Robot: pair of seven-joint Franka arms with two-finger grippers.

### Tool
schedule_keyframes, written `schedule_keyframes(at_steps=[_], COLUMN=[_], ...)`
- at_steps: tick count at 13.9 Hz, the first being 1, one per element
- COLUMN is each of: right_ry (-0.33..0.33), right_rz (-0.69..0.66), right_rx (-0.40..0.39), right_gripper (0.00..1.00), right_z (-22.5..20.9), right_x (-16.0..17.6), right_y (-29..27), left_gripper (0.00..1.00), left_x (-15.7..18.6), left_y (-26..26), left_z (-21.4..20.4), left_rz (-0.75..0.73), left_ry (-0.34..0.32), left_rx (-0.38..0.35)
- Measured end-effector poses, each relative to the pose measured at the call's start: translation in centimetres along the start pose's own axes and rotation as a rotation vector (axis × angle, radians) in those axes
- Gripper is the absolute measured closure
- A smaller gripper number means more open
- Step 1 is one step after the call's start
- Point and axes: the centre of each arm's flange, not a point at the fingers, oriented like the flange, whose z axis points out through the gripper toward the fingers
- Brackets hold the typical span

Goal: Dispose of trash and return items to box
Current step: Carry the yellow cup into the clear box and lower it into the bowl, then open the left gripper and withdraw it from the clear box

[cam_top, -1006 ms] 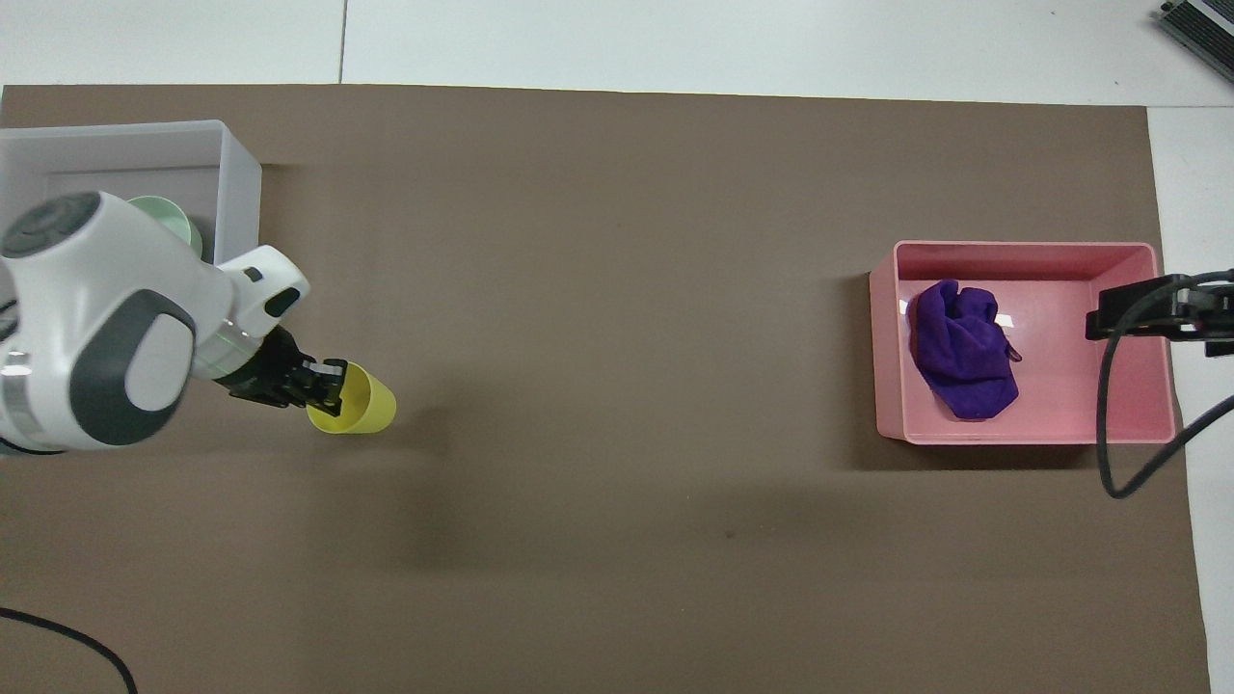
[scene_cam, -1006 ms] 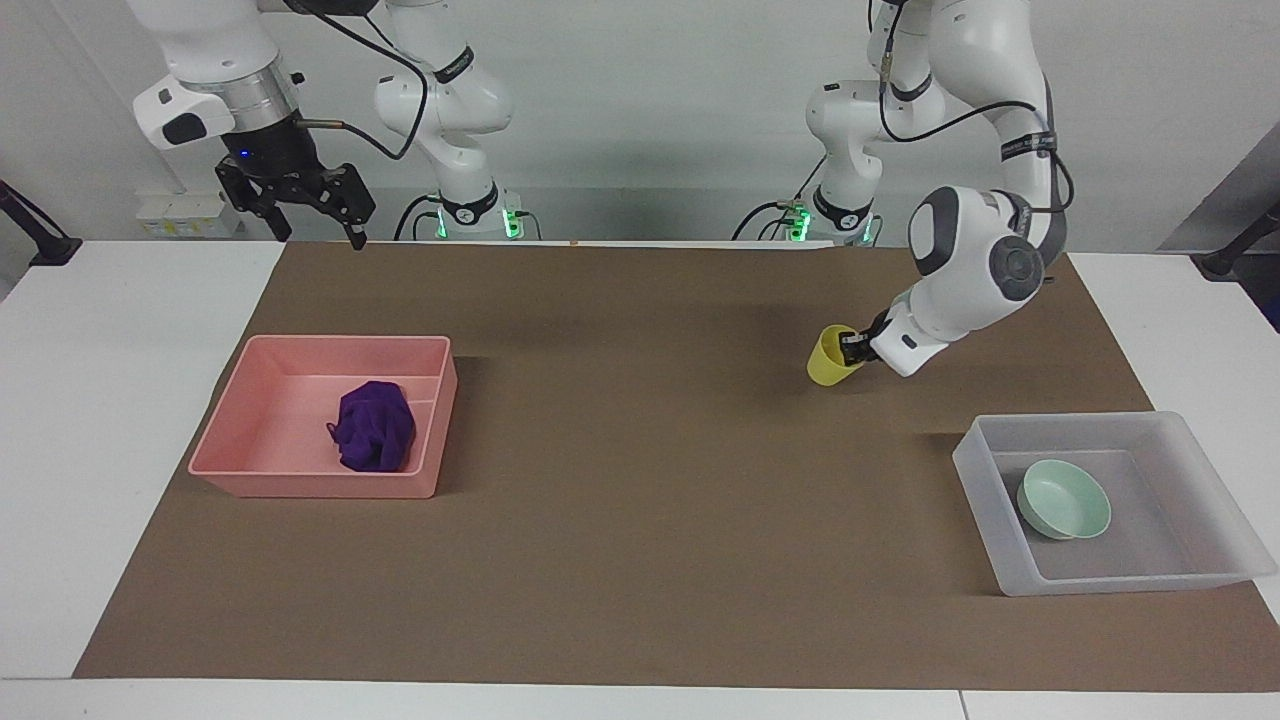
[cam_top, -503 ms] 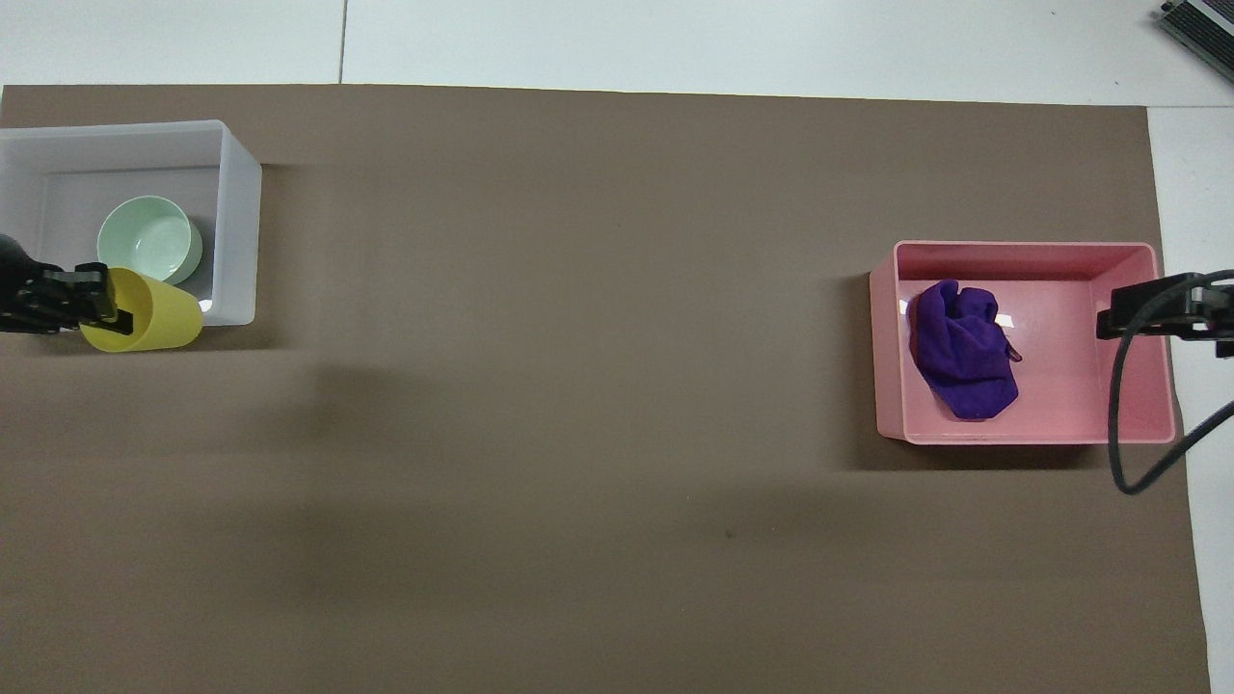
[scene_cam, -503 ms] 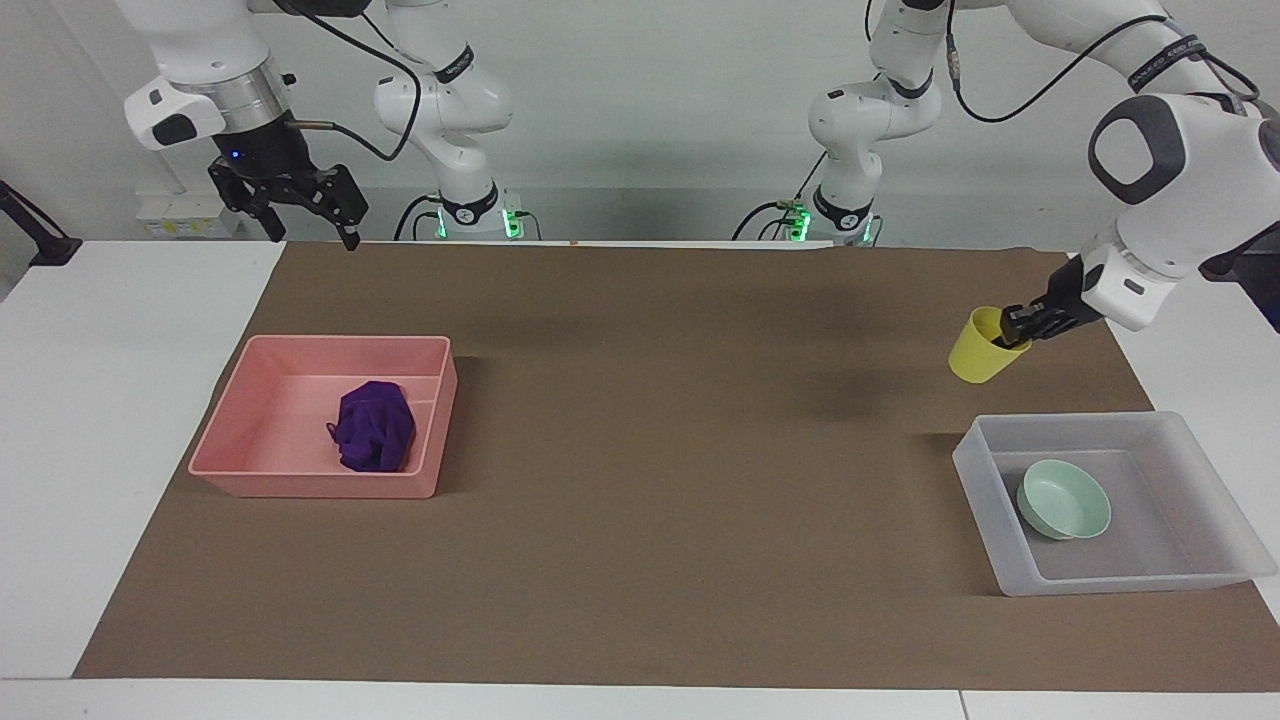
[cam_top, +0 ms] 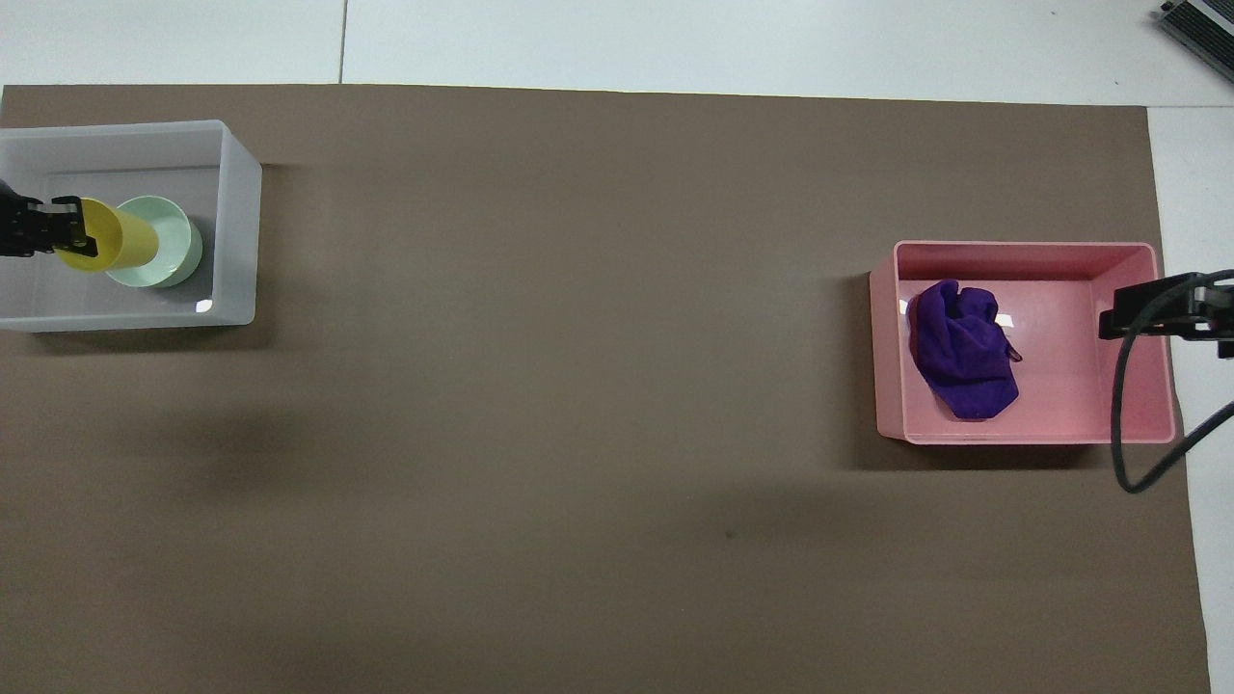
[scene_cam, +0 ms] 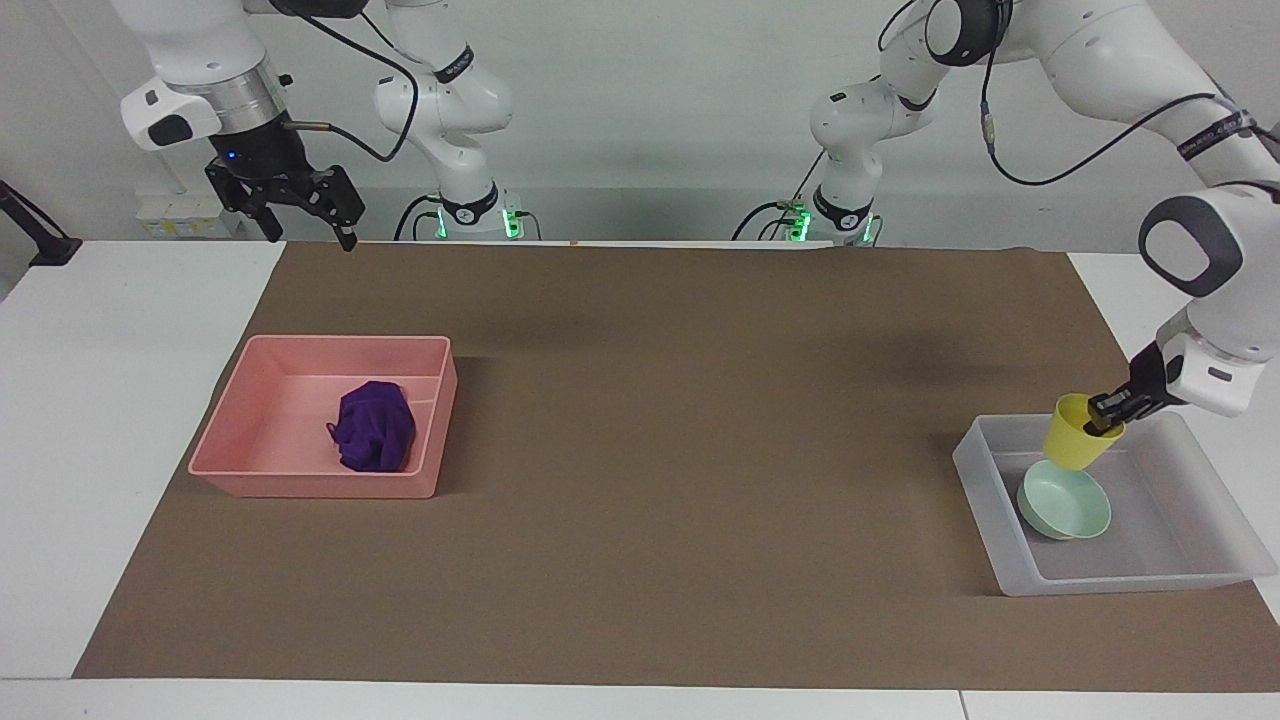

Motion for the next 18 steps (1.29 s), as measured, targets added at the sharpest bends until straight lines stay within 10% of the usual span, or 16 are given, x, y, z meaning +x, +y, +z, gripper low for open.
schedule_keyframes(at_steps=[10,18], right_ry=[-0.005,-0.01], right_rz=[-0.009,-0.023], right_rx=[-0.001,-0.001], right_gripper=[0.0,0.0], right_z=[0.3,0.5], right_x=[0.0,0.0], right_y=[-0.3,0.1], left_gripper=[0.96,0.08], left_x=[1.3,1.0], left_y=[-1.0,0.1], left_z=[4.9,-1.3], left_rz=[-0.013,0.007], left_ry=[-0.007,0.014], left_rx=[-0.005,0.002])
